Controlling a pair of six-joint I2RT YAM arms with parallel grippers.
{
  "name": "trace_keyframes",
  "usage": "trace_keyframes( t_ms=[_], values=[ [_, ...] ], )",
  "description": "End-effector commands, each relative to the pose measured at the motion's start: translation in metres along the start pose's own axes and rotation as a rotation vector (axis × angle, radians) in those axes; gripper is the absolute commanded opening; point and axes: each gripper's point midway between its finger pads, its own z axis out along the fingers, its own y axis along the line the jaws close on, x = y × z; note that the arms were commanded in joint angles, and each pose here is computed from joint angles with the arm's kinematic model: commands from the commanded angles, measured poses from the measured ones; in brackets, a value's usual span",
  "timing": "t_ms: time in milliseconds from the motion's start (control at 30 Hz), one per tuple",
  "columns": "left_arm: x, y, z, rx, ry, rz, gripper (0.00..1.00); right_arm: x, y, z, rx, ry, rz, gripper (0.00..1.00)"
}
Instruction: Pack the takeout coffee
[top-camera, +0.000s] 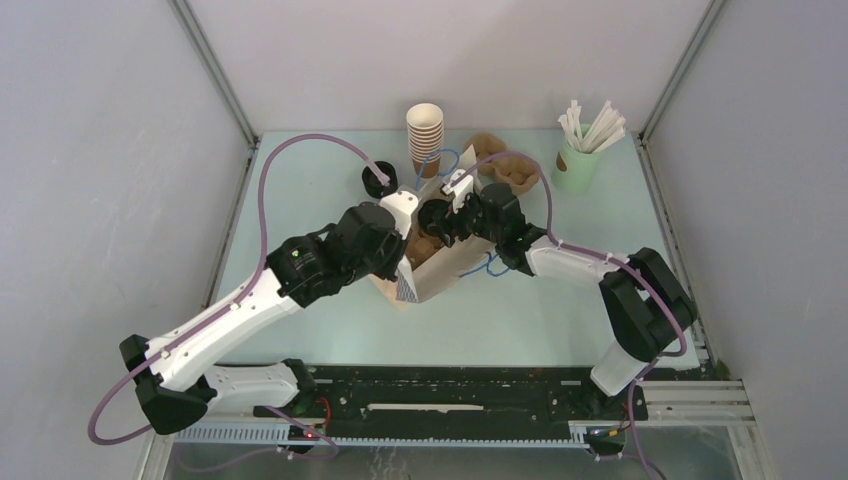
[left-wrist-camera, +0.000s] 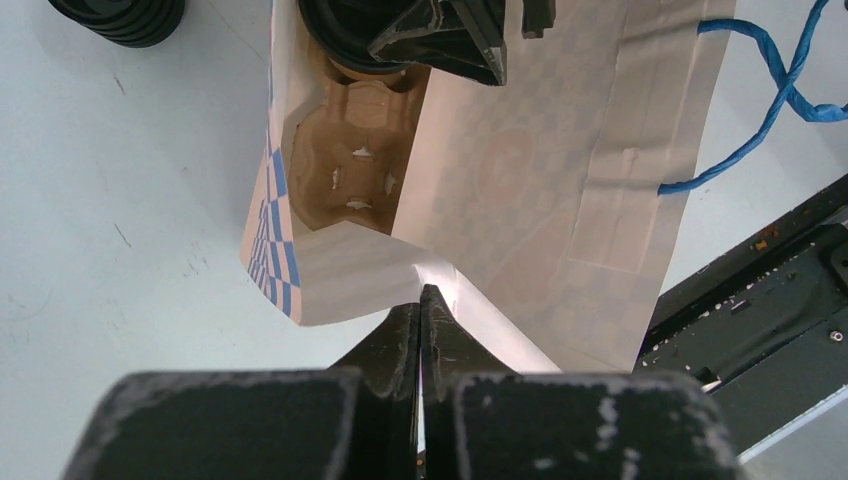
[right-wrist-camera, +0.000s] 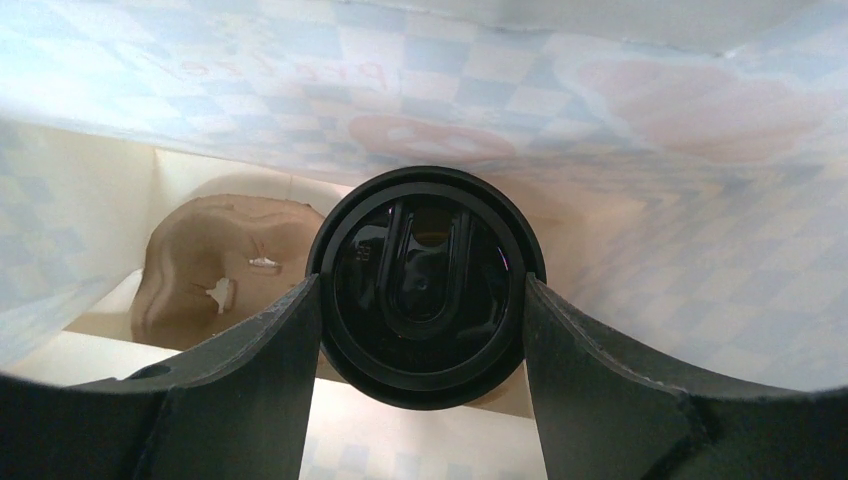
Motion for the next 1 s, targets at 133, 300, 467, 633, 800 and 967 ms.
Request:
trace_keyframes(
  t_ms=[133, 300, 467, 633, 800, 967],
  values=[
    [-0.012, 0.002, -0.009, 0.006, -0.026, 0.007, 0.00, 0.023, -0.015, 0.003, 0.093, 0.079, 0.042, 0.50],
    [-0.011, 0.002, -0.008, 0.003, -0.022, 0.015, 0.00, 0.042, -0.016, -0.004, 0.101, 0.167, 0.047, 0.50],
    [-0.013, 0.004, -0.009, -0.003, -0.021, 0.018, 0.00, 0.045, -0.010, -0.015, 0.041, 0.219, 0.033, 0.47],
    [-0.013, 0.005, -0.008, -0.007, -0.016, 0.016, 0.00, 0.038, -0.005, -0.024, -0.036, 0.286, -0.005, 0.43],
    [-0.014, 0.006, -0.009, -0.009, -0.015, 0.014, 0.00, 0.019, -0.012, -0.024, -0.023, 0.338, -0.017, 0.44],
    [-0.014, 0.006, -0.009, -0.009, -0.010, 0.018, 0.00, 0.016, -0.007, -0.025, -0.033, 0.459, -0.086, 0.45]
  ],
)
